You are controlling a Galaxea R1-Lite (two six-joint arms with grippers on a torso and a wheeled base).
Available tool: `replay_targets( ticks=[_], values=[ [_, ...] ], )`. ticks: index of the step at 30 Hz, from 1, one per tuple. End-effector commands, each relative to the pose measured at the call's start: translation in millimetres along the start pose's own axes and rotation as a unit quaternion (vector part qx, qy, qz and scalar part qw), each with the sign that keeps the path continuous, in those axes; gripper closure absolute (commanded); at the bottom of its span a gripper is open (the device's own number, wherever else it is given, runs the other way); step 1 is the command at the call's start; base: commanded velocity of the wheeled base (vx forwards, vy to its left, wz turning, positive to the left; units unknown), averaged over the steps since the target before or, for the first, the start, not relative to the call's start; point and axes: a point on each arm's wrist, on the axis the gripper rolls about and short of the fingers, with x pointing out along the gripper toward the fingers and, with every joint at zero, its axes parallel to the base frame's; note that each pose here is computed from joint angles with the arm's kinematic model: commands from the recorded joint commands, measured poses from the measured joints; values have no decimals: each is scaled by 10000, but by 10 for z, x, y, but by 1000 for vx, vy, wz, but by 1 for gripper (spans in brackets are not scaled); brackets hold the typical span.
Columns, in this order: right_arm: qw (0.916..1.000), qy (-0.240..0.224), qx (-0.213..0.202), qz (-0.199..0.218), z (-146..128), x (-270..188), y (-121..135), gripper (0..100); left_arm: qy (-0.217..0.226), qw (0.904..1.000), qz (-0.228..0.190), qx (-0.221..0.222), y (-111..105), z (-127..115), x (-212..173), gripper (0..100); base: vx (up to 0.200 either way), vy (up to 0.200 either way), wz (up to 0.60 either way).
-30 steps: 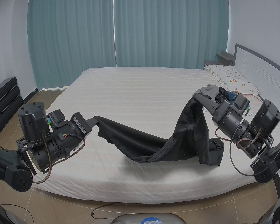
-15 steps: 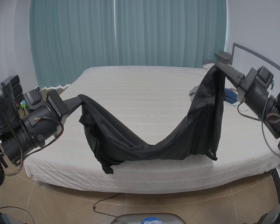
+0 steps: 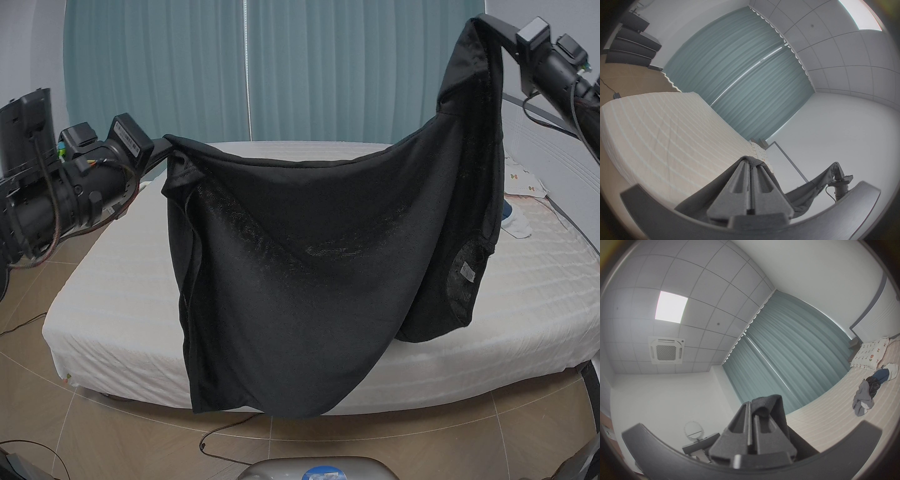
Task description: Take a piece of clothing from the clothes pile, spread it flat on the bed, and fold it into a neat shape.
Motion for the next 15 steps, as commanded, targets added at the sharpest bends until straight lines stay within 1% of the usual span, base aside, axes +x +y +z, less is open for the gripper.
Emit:
replay_targets(
  ticks=[1,3,8,11,15],
  values=[
    [9973,148,-333,-635,-531,528,-580,100,67,9982,590,-31,359,-11,552,100,200,0,0],
    [9968,87,-372,-701,-630,597,-672,100,87,9980,623,-35,397,-15,613,100,200,0,0],
    [9962,188,-364,-770,-829,651,-817,100,322,9978,570,-53,467,-80,741,100,200,0,0],
    [9958,239,-362,-804,-931,670,-893,100,374,9973,625,-57,521,-121,833,100,200,0,0],
    [9950,335,-365,-867,-1096,697,-1017,100,520,9953,813,-65,678,-235,1013,100,200,0,0]
  ],
)
